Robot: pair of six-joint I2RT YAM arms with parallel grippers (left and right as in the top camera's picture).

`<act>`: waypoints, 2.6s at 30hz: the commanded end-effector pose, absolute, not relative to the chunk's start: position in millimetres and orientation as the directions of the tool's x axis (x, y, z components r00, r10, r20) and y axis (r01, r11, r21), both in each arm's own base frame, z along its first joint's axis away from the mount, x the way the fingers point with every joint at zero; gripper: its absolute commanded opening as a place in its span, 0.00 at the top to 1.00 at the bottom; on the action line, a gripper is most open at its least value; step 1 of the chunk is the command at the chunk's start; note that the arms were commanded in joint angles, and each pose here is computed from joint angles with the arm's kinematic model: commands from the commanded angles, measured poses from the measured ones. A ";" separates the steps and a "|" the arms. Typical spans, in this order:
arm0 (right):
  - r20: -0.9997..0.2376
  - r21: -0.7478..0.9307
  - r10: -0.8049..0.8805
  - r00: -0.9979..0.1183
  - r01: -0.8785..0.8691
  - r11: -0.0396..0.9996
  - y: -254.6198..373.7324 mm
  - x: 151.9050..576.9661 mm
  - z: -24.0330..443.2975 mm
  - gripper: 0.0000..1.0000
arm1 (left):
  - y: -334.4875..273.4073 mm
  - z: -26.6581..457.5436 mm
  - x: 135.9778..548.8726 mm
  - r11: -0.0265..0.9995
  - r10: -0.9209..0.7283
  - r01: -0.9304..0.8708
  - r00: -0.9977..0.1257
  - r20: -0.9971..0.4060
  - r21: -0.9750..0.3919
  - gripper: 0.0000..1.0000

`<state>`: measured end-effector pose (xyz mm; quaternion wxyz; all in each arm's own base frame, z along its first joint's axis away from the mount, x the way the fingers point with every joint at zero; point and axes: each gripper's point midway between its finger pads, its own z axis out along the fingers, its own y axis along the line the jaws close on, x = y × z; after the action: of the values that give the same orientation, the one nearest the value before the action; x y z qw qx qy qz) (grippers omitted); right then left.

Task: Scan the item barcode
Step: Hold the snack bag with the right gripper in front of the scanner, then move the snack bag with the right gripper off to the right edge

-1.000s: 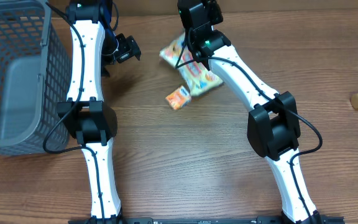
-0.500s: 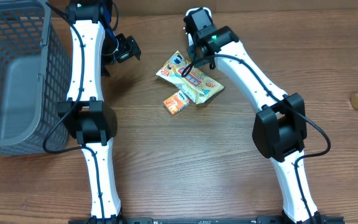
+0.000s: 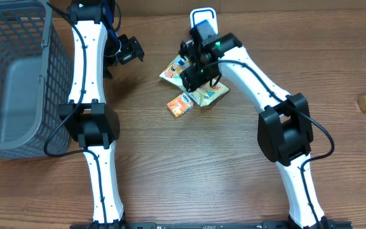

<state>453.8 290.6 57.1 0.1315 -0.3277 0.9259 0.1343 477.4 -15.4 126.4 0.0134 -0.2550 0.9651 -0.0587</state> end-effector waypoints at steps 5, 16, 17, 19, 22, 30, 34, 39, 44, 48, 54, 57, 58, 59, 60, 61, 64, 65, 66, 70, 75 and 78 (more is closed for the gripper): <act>-0.303 0.076 -0.550 -0.778 -0.595 0.800 278.9 452.7 7.1 0.36 | -16.9 130.0 477.4 0.877 -0.471 -0.467 -0.882 -0.011 -0.115 0.00; -0.392 0.025 -0.358 -0.847 -0.399 0.917 270.5 488.0 28.9 0.96 | -16.7 130.0 477.4 0.877 -0.472 -0.467 -0.882 -0.011 -0.115 0.00; -0.426 0.034 -0.335 -0.841 -0.385 0.922 274.1 496.9 46.4 0.96 | -16.7 130.0 477.4 0.877 -0.472 -0.467 -0.882 -0.011 -0.115 0.00; -0.514 0.028 -0.296 -0.805 -0.361 0.932 275.9 519.9 93.2 0.96 | -16.7 130.0 477.4 0.877 -0.472 -0.467 -0.882 -0.011 -0.115 0.00; -0.659 -0.066 -0.239 -0.714 -0.261 0.963 257.7 556.3 168.3 0.96 | -16.3 130.0 477.4 0.876 -0.472 -0.468 -0.881 -0.011 -0.115 0.00; -0.852 -0.270 -0.268 -0.450 -0.061 0.961 229.7 613.4 250.1 0.96 | -16.7 129.8 477.4 0.877 -0.472 -0.467 -0.882 -0.010 -0.115 0.00; -0.873 -0.253 -0.249 -0.420 -0.048 0.966 237.5 633.0 225.9 0.96 | -16.3 130.0 477.4 0.876 -0.472 -0.468 -0.881 -0.011 -0.115 0.00; -0.851 -0.267 -0.265 -0.453 -0.061 0.962 245.3 642.4 179.4 0.96 | -16.5 130.0 477.4 0.876 -0.472 -0.468 -0.882 -0.011 -0.115 0.00; -0.848 -0.268 -0.265 -0.459 -0.060 0.961 246.8 645.6 165.8 0.96 | -16.9 130.0 477.4 0.877 -0.472 -0.467 -0.882 -0.011 -0.115 0.00; -0.855 -0.288 -0.259 -0.449 -0.003 0.958 237.7 647.3 171.5 0.96 | -16.3 129.8 477.4 0.876 -0.473 -0.468 -0.881 -0.010 -0.115 0.00; -0.918 -0.215 -0.132 -0.374 0.188 0.958 191.9 639.8 248.1 0.96 | -16.9 130.0 477.4 0.877 -0.471 -0.467 -0.882 -0.011 -0.115 0.00; -0.941 -0.079 0.031 -0.338 0.307 0.949 137.1 629.0 293.7 0.96 | -16.9 130.0 477.4 0.877 -0.471 -0.467 -0.882 -0.011 -0.115 0.00; -0.940 -0.045 0.077 -0.333 0.344 0.938 119.1 625.2 301.3 0.96 | -16.9 130.0 477.4 0.877 -0.471 -0.467 -0.882 -0.011 -0.115 0.00; -0.935 -0.011 0.129 -0.331 0.391 0.920 95.5 619.0 308.7 0.96 | -16.0 130.0 477.4 0.876 -0.473 -0.469 -0.881 -0.011 -0.115 0.00; -0.916 0.033 0.215 -0.338 0.471 0.881 55.9 607.0 312.3 0.96 | -15.2 130.0 477.4 0.875 -0.474 -0.470 -0.880 -0.011 -0.115 0.00; -0.898 0.045 0.263 -0.353 0.521 0.852 28.7 598.0 309.5 0.96 | -15.0 130.0 477.4 0.875 -0.475 -0.471 -0.880 -0.011 -0.115 0.00; -0.838 0.027 0.380 -0.391 0.666 0.745 -50.1 571.3 287.0 0.96 | -15.0 130.0 477.4 0.875 -0.475 -0.470 -0.880 -0.011 -0.115 0.00; -0.814 0.008 0.419 -0.402 0.714 0.701 -76.7 559.3 277.4 0.96 | -15.0 130.0 477.4 0.875 -0.475 -0.470 -0.880 -0.011 -0.115 0.00; -0.791 -0.003 0.462 -0.402 0.757 0.653 -102.0 547.5 268.0 0.96 | -15.2 130.0 477.4 0.875 -0.475 -0.470 -0.880 -0.011 -0.115 0.00; -0.685 -0.037 0.632 -0.362 0.884 0.466 -200.8 494.0 234.4 0.96 | -17.1 130.0 477.4 0.877 -0.471 -0.467 -0.882 -0.011 -0.115 0.00; -0.593 -0.072 0.772 -0.229 0.970 0.233 -299.1 423.5 195.7 0.96 | -16.0 129.8 477.4 0.876 -0.473 -0.469 -0.881 -0.010 -0.115 0.00; -0.509 -0.053 0.841 -0.186 0.981 0.185 -322.9 400.4 168.0 0.96 | -16.0 130.0 477.4 0.876 -0.473 -0.469 -0.881 -0.011 -0.115 0.00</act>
<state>418.3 -306.4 192.7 0.2152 0.5693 0.7607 -0.2258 477.8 -15.4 126.4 0.0141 -0.2549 0.9651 -0.0589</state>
